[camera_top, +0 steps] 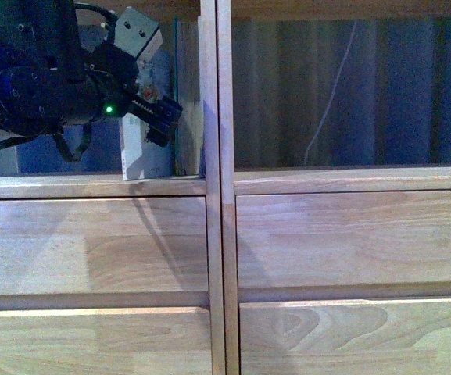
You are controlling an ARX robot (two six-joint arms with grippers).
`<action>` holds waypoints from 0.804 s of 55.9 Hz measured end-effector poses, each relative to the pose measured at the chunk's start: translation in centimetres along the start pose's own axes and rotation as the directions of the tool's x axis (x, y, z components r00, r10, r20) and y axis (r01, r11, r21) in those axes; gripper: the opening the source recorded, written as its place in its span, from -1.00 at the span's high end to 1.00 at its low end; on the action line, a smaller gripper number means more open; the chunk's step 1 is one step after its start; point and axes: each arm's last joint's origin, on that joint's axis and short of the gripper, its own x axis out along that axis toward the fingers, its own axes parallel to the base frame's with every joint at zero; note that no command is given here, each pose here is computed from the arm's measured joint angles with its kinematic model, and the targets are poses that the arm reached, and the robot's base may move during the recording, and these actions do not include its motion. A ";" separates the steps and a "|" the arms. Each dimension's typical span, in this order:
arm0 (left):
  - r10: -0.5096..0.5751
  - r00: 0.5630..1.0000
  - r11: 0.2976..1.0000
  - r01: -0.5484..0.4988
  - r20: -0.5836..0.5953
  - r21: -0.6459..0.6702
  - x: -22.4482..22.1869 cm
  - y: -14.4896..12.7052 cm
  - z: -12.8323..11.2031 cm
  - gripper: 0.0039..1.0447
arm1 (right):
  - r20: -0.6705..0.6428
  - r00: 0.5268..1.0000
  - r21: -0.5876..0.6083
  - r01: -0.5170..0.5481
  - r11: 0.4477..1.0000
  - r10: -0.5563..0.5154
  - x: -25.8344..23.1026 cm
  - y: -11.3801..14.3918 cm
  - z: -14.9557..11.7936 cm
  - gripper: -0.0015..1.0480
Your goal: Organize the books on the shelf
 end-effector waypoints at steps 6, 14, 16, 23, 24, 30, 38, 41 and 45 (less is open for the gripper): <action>-0.012 1.000 0.998 0.012 0.001 0.063 0.0 -0.2 0.1 -0.86 | 0.000 1.000 0.000 0.000 1.000 0.000 0.0 0.0 0.0 -0.86; -0.029 0.999 0.988 0.032 -0.018 0.152 0.0 -0.3 -0.1 -0.86 | 0.000 1.000 0.000 0.000 1.000 0.000 0.0 0.0 0.0 -0.86; -0.032 0.999 0.986 0.035 -0.024 0.164 0.1 -0.2 -0.2 -0.86 | 0.000 1.000 0.000 0.000 1.000 0.000 0.0 0.0 0.0 -0.86; -0.027 0.999 0.976 0.034 -0.036 0.214 0.4 0.1 -0.4 -0.86 | 0.000 1.000 0.000 0.000 1.000 0.000 0.0 0.0 0.0 -0.86; -0.025 0.999 0.974 0.033 -0.038 0.223 0.5 0.2 -0.4 -0.86 | 0.000 1.000 0.000 0.000 1.000 0.000 0.0 0.0 0.0 -0.86; -0.029 0.999 0.952 0.035 -0.025 0.303 0.6 0.3 -0.8 -0.86 | 0.000 1.000 0.000 0.000 1.000 0.000 0.0 0.0 0.0 -0.86; -0.029 1.000 0.917 0.027 -0.001 0.398 0.7 0.2 -0.9 -0.86 | 0.000 1.000 0.000 0.000 1.000 0.000 0.0 0.0 0.0 -0.86; -0.029 0.999 0.892 0.014 0.027 0.451 0.7 0.1 -0.8 -0.86 | 0.000 1.000 0.000 0.000 1.000 0.000 0.0 0.0 0.0 -0.86; -0.027 0.999 0.877 0.007 0.036 0.481 0.7 0.0 -0.6 -0.86 | 0.000 1.000 0.000 0.000 1.000 0.000 0.0 0.0 0.0 -0.86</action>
